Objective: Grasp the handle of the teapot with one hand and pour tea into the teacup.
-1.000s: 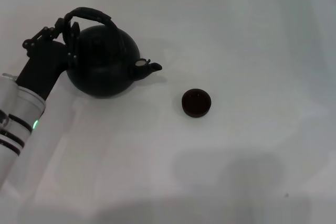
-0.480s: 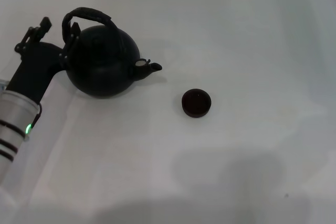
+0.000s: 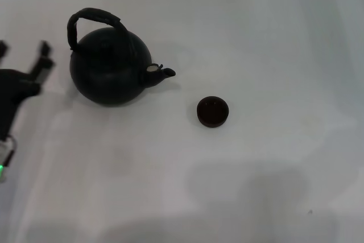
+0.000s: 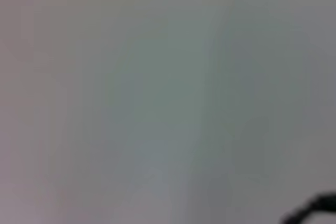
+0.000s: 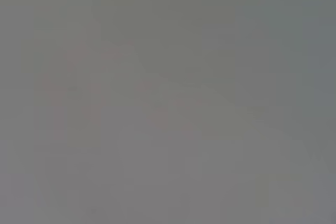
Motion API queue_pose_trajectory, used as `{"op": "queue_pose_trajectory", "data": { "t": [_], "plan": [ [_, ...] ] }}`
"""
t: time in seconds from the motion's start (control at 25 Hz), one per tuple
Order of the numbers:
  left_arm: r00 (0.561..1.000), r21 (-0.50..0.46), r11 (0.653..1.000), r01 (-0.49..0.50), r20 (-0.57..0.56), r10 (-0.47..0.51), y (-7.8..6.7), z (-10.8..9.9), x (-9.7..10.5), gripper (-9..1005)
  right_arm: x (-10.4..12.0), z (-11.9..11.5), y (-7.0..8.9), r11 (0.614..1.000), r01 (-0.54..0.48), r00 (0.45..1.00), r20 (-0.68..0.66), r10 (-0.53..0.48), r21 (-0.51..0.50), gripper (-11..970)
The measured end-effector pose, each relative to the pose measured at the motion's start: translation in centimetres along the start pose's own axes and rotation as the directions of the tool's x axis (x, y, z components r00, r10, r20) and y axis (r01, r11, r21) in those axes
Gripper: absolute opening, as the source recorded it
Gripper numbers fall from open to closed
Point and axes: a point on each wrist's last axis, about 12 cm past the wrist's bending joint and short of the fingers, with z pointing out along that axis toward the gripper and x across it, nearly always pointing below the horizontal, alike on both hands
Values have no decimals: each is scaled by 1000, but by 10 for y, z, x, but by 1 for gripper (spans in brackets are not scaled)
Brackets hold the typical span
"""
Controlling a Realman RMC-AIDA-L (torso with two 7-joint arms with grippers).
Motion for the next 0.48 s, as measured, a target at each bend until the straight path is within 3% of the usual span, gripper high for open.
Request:
{"op": "queue_pose_trajectory", "data": {
  "t": [0.12, 0.28, 0.48],
  "plan": [
    [998, -131, 991, 18, 70, -9, 19, -12, -7, 889, 3, -5, 2, 999, 43, 999, 3, -43, -30, 851],
    [994, -298, 954, 42, 107, -10, 48, -18, -12, 893, 10, -14, 5, 988, 137, 991, 8, -137, -76, 851],
    [992, -333, 941, 62, 126, -21, 63, -7, -17, 893, 16, -20, 6, 984, 146, 989, 3, -146, -99, 851]
  ]
}}
